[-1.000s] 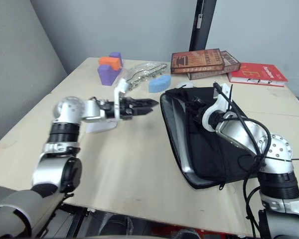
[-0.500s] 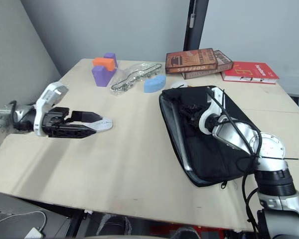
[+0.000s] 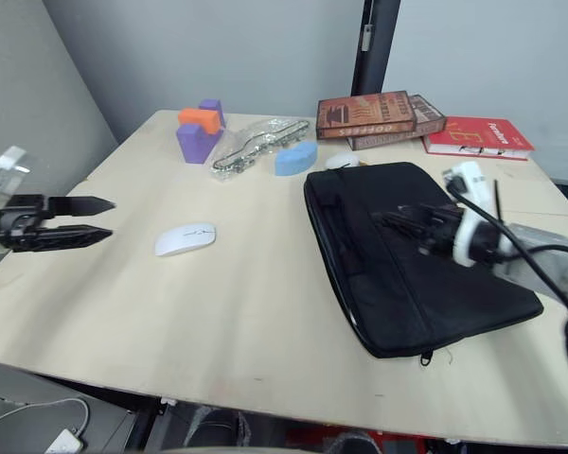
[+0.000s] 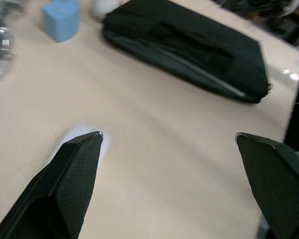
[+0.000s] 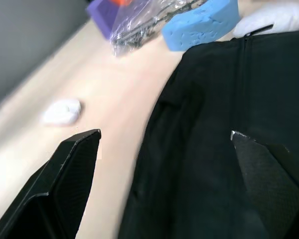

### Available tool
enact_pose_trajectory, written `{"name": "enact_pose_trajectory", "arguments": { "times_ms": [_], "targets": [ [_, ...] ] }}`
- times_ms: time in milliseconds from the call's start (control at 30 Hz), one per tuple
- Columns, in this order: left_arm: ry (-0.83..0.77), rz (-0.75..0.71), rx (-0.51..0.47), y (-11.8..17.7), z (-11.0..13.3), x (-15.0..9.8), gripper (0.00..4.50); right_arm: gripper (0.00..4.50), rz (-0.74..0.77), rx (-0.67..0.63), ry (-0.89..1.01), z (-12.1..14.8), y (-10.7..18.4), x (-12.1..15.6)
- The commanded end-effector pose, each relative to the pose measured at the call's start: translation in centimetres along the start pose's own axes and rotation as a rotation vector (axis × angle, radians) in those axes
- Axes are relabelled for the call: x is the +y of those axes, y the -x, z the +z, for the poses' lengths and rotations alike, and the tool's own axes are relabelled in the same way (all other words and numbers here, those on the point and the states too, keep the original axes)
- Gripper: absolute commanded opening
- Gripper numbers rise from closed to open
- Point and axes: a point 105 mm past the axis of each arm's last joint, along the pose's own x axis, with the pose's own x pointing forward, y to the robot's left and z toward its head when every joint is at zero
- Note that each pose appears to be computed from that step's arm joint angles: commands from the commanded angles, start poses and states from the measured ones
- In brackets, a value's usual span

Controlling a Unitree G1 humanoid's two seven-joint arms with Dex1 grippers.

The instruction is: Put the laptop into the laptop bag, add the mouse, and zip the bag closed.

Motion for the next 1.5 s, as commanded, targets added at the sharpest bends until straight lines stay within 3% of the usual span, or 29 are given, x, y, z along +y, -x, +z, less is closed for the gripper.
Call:
{"name": "enact_pose_trajectory", "arguments": {
  "times_ms": [33, 167, 400, 600, 767, 900, 1100, 1233, 1367, 1500],
  "targets": [
    [-0.058, 0.077, -0.010, 2.6, 0.8, 0.6, 4.50, 4.46, 0.025, 0.014, 0.238, 1.1, 2.9, 0.0],
    [-0.055, 0.161, 0.012, 4.5, 0.0, 1.5, 4.50, 4.46, -0.103, 0.030, 0.282, 0.7, 5.9, -2.9],
    [-0.016, 0.195, 0.071, 5.9, -1.9, 1.7, 4.50, 4.46, -0.175, 0.071, 0.310, -0.8, 9.7, -4.1],
    [0.016, 0.194, 0.104, 4.8, -3.8, 2.3, 4.50, 4.46, -0.149, 0.031, 0.313, -0.2, 9.7, -3.4],
    [0.031, 0.203, 0.079, 2.6, -4.7, 3.3, 4.50, 4.46, -0.030, -0.003, 0.336, 0.5, 7.6, -0.5],
    [-0.007, 0.290, 0.159, 1.0, -6.6, 5.7, 4.50, 4.46, 0.119, -0.084, 0.329, 2.2, 5.2, 3.1],
    [-0.178, 0.156, 0.089, -2.9, -6.3, 5.8, 4.50, 4.46, 0.365, -0.178, 0.342, 4.1, 2.4, 9.4],
    [-0.192, 0.125, 0.100, -4.5, -6.9, 6.5, 4.50, 4.46, 0.478, -0.201, 0.375, 4.9, 1.6, 12.6],
    [-0.255, 0.079, 0.201, -6.5, -8.0, 7.1, 4.50, 4.46, 0.542, -0.228, 0.390, 5.8, 1.5, 14.6],
    [-0.281, 0.040, 0.204, -8.4, -7.5, 7.2, 4.50, 4.46, 0.532, -0.227, 0.366, 5.9, 1.5, 14.5]
  ]
}}
